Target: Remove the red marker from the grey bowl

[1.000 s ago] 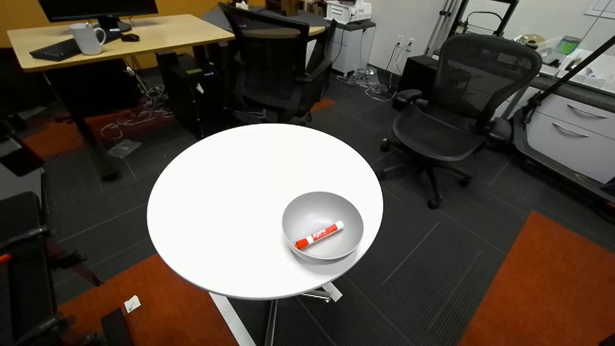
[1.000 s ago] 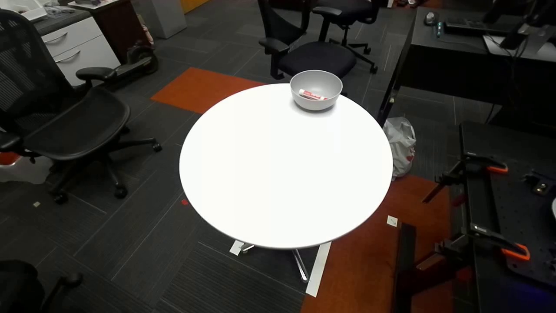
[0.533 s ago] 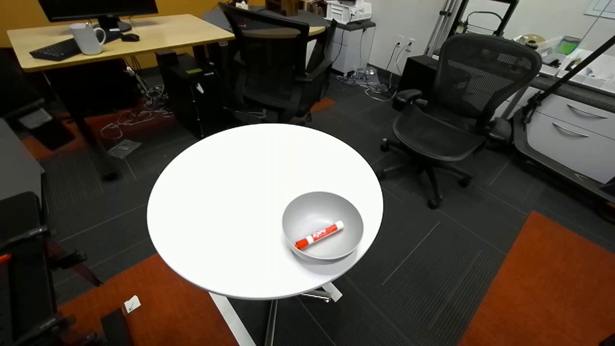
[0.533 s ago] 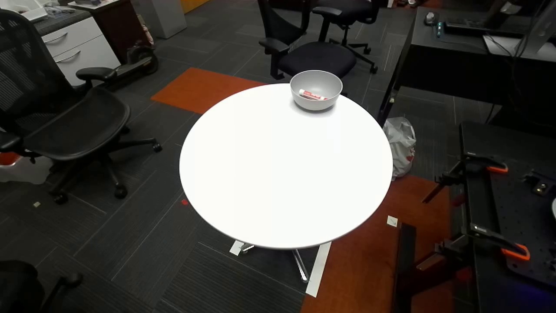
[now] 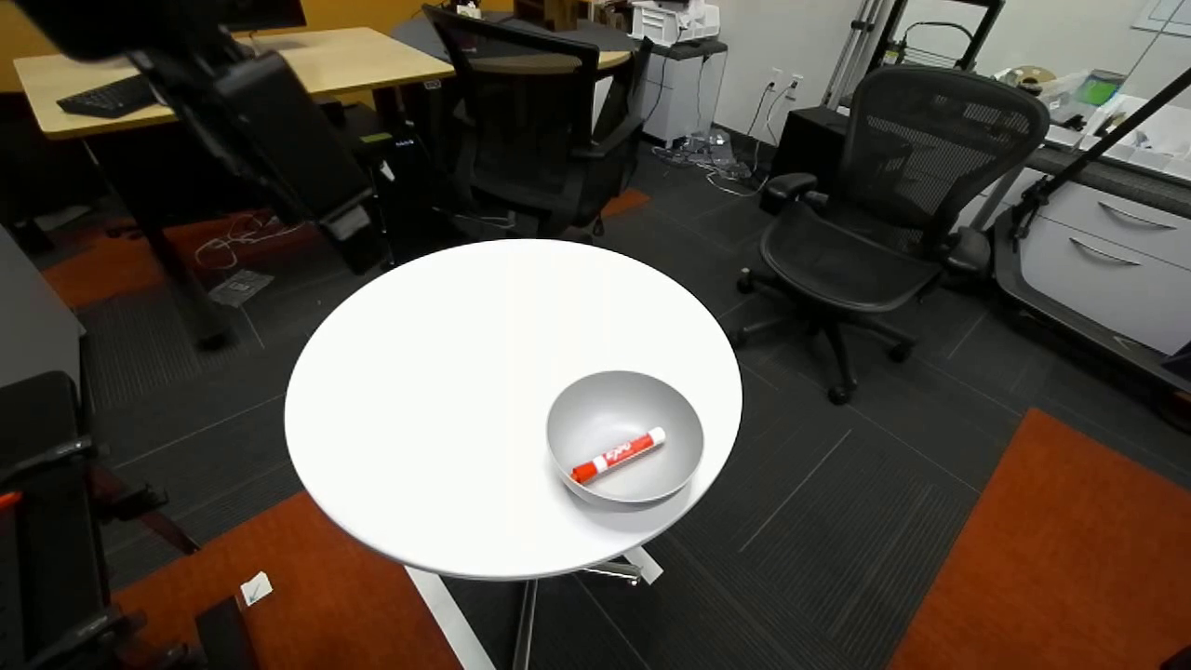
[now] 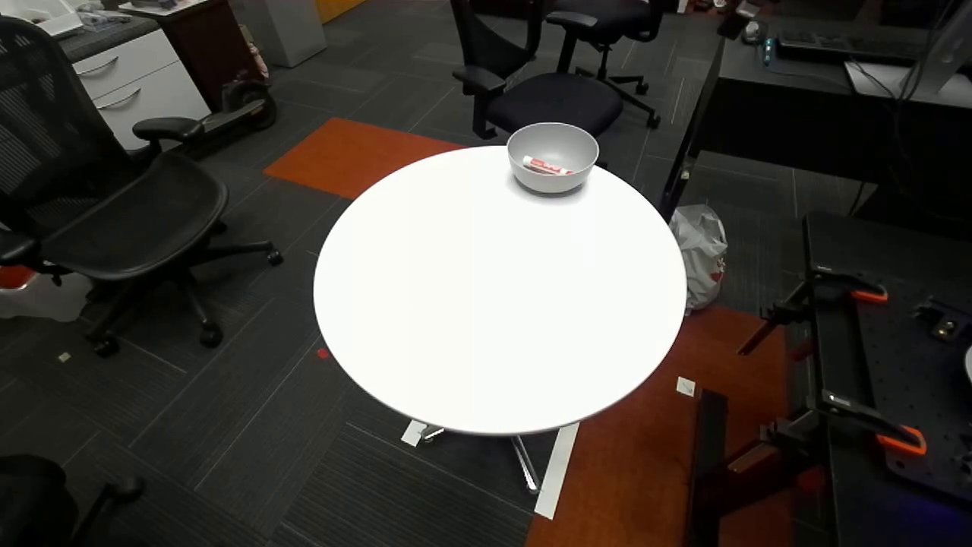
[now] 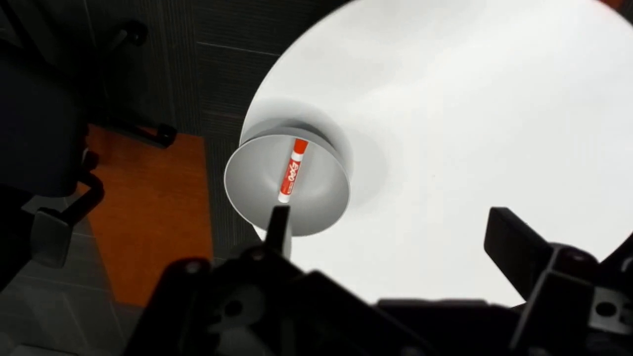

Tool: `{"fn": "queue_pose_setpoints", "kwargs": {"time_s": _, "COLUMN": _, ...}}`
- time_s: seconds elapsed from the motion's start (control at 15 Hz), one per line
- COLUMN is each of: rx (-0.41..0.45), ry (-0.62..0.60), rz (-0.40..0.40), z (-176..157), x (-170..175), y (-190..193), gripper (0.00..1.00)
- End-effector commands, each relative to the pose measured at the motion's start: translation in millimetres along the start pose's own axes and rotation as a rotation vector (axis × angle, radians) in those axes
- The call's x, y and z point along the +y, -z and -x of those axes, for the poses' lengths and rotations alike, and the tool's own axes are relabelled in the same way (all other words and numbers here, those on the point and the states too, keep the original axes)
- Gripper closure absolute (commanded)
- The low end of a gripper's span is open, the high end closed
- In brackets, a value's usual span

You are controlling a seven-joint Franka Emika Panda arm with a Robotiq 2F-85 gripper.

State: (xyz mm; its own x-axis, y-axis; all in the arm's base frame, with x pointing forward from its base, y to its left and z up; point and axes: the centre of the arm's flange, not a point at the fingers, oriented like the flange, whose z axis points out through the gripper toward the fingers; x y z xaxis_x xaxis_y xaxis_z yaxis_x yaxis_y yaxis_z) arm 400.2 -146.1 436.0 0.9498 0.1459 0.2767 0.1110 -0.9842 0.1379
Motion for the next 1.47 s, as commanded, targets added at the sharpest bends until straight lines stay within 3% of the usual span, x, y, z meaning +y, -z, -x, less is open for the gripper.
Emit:
{"fn": "queue_pose_setpoints", "kwargs": {"time_s": 0.0, "rx": 0.003, "ry": -0.065, "rz": 0.004, "z": -50.0, "x": 30.5, "y": -41.1, "gripper": 0.0}}
{"fn": "queue_pose_setpoints", "kwargs": {"time_s": 0.67, "rx": -0.043, "ry": -0.192, "rz": -0.068, "z": -130.6, "x": 87.0, "y": -153.2, "gripper": 0.0}}
{"fn": "queue_pose_setpoints", "kwargs": {"time_s": 1.4, "rx": -0.171, "ry": -0.189, "rz": -0.098, "z": -156.1, "x": 102.1, "y": -269.0, "gripper": 0.0}}
